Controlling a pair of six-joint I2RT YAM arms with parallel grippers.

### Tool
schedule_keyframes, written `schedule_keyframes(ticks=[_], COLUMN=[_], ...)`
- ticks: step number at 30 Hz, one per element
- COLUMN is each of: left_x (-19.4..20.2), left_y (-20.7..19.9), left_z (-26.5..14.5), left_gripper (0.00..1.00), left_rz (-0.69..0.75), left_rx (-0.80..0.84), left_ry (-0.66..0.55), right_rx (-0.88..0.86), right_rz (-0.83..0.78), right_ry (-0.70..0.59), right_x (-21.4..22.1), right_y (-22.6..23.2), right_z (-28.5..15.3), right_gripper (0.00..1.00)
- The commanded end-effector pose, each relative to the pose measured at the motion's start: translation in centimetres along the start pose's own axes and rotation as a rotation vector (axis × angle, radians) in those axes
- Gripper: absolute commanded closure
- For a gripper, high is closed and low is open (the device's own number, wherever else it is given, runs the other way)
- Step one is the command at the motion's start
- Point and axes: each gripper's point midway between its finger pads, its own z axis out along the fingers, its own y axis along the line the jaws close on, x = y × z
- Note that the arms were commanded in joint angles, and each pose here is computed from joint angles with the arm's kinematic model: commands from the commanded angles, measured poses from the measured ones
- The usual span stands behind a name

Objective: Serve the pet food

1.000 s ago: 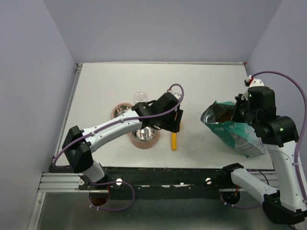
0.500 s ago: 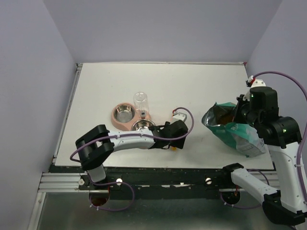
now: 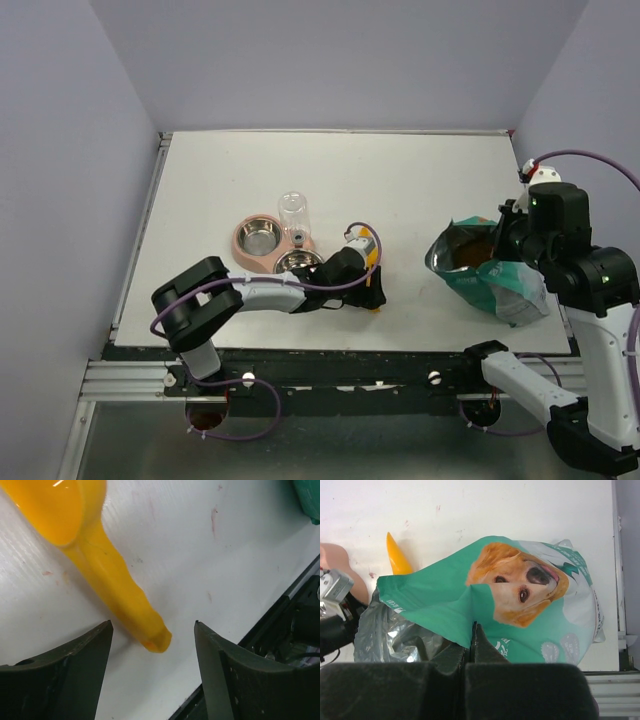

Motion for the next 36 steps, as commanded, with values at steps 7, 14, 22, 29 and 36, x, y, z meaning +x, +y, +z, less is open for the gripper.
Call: schedule_keyframes(ticks=[7,14,22,29,36], left_x=[-0.9,-2.2,-1.4,-1.7,-1.1], left_y=[3.4,5.5,5.4,4.4,3.6], left_z=[3.4,1.8,1.3,2.1,2.7], left_gripper=[0.39,0.79,0.5,0.31,0.3], left_rz=[0.068,0.283,0.353,0.34,0.332], left_rx=[-0.123,-0.423,-0.4,-0.329,-0.181], left_ry=[-0.007,-0.038,-0.046,-0.109,-0.215], right_rx=[-0.095,-0.076,-0.097,-0.11,-0.135], right_rz=[-0.007,-0.045,-0.031,-0.04,-0.04], right_ry=[-0.15,-0.143,-0.134,-0.16,-0.215], right_x=[-3.9,-3.8,-2.9,-2.7,-3.1], right_y=[1.5,1.0,1.5,1.5,1.7], right_z=[-2.6,-2.4,-1.4,-1.3,-2.1], right_gripper=[1.0,1.0,1.0,1.0,1.0])
